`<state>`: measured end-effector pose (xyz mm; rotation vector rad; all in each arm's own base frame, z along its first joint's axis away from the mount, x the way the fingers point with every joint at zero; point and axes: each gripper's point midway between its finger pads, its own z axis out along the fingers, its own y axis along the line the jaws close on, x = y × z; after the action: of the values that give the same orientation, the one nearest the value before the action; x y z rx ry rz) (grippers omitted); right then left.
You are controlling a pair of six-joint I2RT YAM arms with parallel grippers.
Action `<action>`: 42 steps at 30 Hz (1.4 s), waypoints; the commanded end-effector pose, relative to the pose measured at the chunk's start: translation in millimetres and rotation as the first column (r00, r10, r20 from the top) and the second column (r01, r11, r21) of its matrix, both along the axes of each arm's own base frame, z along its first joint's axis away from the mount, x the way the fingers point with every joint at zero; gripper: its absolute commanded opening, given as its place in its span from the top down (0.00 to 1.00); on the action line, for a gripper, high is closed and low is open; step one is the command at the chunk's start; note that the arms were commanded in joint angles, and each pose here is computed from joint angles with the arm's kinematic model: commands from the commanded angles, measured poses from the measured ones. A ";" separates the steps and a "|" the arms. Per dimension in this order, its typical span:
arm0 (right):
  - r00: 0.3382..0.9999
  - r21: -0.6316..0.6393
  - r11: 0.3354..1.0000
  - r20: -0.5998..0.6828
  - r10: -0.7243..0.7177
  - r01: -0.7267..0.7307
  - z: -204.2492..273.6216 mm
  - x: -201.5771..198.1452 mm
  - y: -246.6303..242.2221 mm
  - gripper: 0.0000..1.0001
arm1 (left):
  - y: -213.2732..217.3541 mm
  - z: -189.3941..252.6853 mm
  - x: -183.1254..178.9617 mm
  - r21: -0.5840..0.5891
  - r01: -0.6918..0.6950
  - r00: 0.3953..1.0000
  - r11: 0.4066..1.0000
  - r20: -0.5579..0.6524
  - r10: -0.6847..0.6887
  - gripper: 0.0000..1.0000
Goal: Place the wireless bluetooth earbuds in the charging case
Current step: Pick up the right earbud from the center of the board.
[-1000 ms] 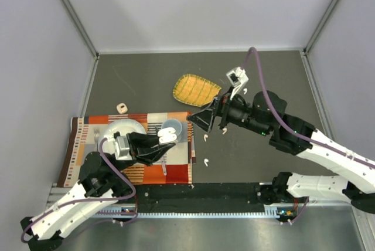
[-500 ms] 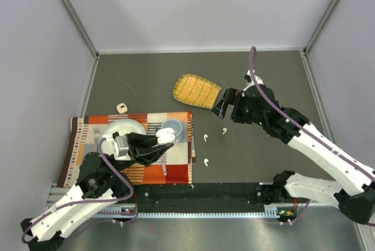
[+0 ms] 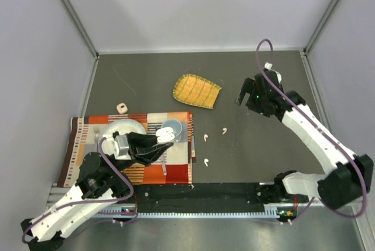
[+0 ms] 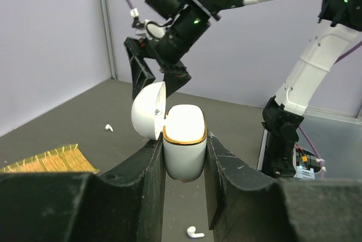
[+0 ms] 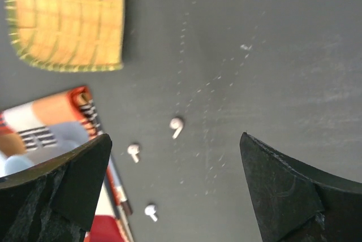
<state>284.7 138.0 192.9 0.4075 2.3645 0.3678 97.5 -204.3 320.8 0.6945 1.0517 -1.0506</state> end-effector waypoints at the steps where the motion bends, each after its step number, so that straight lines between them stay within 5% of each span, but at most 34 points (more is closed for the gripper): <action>1: 0.999 -0.060 0.998 -0.029 0.026 -0.027 -19.7 44.8 -8.4 0.07 | 8.8 23.5 -4.5 -0.060 -0.011 0.999 0.998 0.042 0.013 1.00; 16: 0.997 -0.288 0.957 -0.076 -0.009 -0.013 -64.6 174.3 -22.4 0.32 | 9.9 20.0 -3.3 -0.062 -0.018 0.999 0.998 0.031 0.020 1.00; 42: 0.981 -0.297 0.955 -0.190 -0.039 -0.020 -134.0 214.9 -49.4 0.43 | 19.9 25.4 3.5 -0.054 -0.089 0.995 0.995 0.046 0.091 1.00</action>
<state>481.3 89.0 44.2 0.3358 2.6068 -0.0467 106.2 -194.8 319.1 0.6531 1.0766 -0.9861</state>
